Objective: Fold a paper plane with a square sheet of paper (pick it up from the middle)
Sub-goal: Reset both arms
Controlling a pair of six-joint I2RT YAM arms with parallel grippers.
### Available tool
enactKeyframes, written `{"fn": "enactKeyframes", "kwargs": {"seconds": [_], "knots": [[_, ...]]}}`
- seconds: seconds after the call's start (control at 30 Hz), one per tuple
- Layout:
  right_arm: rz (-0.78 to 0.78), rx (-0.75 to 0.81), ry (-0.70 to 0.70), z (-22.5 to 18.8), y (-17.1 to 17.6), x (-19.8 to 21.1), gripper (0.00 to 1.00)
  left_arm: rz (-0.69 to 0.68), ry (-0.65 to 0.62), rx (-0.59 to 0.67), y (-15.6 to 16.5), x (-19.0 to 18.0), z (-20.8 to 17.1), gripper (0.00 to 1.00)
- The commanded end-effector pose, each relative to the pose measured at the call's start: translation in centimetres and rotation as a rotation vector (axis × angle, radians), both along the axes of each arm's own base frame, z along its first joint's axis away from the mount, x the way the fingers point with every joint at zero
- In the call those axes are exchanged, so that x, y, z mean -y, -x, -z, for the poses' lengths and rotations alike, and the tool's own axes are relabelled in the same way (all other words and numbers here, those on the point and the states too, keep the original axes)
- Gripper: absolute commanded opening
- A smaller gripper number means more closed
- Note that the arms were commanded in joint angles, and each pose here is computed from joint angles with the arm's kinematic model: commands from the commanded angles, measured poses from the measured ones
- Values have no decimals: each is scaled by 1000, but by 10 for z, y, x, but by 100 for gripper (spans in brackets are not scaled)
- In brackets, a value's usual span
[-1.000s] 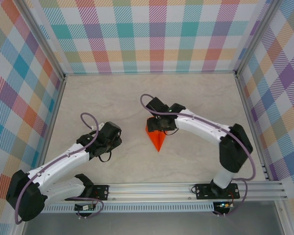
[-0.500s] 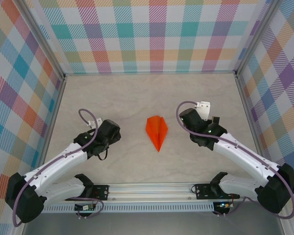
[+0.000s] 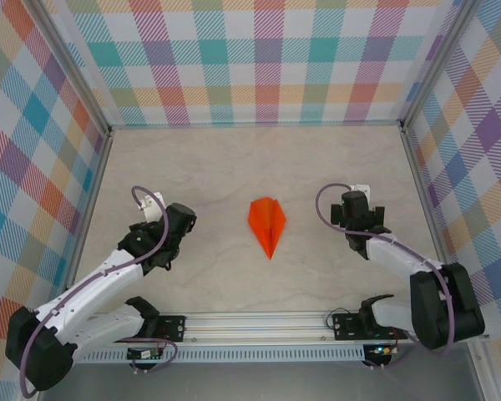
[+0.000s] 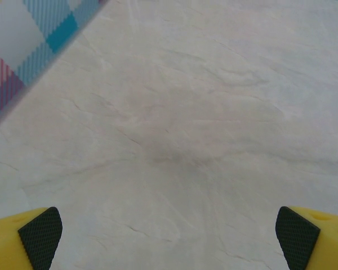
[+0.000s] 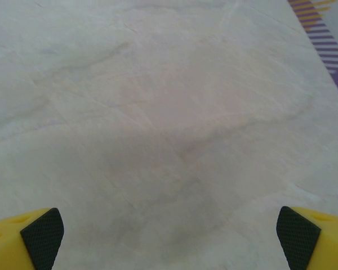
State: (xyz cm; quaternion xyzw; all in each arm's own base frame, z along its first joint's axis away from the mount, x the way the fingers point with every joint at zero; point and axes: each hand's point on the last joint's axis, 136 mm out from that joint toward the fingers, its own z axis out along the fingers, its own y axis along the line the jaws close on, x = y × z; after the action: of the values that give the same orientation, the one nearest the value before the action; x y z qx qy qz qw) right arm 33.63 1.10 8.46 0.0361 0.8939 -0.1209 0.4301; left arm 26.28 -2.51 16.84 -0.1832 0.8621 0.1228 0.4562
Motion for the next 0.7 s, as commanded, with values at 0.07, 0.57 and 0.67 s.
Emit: {"fn": "enactKeyframes", "kwargs": {"seconds": [0.07,0.57,0.67], "knots": [[-190,208,-78,-22,-43,-24,100,-118,-160,50,-7,-39,-6,100],[-264,276,-259,-5,-60,-10,100,0,-155,138,-83,-41,28,100],[-254,281,-258,-6,-60,-9,100,77,-128,173,-100,-32,42,100]]}}
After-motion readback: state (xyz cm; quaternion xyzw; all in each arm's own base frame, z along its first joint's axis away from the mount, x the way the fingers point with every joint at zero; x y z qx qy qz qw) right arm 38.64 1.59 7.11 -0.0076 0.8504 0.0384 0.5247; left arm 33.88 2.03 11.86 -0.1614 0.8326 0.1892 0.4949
